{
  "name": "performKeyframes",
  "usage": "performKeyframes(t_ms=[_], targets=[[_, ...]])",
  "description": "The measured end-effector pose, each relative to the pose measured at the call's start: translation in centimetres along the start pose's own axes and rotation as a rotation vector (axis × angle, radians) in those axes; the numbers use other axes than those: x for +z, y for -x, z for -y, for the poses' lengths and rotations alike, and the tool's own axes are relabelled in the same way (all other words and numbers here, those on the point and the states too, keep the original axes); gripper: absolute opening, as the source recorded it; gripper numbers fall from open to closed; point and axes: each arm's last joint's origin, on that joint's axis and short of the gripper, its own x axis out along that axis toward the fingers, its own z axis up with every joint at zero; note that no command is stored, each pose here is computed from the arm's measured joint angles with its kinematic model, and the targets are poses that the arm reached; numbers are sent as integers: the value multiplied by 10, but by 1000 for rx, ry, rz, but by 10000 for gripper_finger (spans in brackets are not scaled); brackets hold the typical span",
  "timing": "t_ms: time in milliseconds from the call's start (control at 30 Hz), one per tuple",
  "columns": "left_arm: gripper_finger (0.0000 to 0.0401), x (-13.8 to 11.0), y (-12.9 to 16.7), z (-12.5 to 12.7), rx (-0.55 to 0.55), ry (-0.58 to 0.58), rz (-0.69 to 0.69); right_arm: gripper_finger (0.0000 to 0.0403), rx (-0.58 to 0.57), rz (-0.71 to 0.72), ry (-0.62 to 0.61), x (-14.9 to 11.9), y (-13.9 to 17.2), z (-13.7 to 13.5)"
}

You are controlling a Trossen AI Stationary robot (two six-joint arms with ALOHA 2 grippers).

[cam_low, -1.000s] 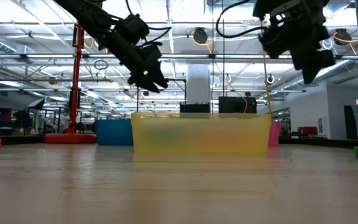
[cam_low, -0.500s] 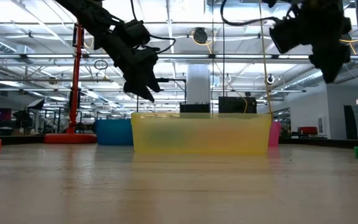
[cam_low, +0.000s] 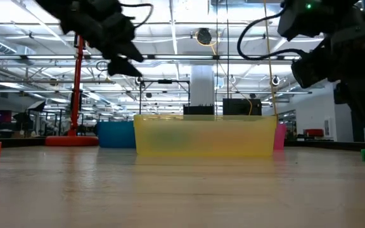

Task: Pick and place Stapler, Stapler remover, tape
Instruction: Put the green stapler into the blue bin

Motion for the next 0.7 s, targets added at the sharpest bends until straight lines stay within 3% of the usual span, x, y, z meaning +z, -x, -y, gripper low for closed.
performKeyframes(t_ms=[133, 333, 400, 700], targets=[[299, -27, 19, 4, -4, 82, 50, 185, 0, -4, -91, 0, 0, 2], [306, -54, 44, 11, -11, 157, 117, 185, 63, -148, -582, -2, 2, 3], [307, -60, 51, 13, 0, 151, 149, 185, 73, -168, -697, -1, 2, 2], [308, -77, 70, 17, 12, 115, 238, 185, 33, -28, -948, 3, 1, 2]])
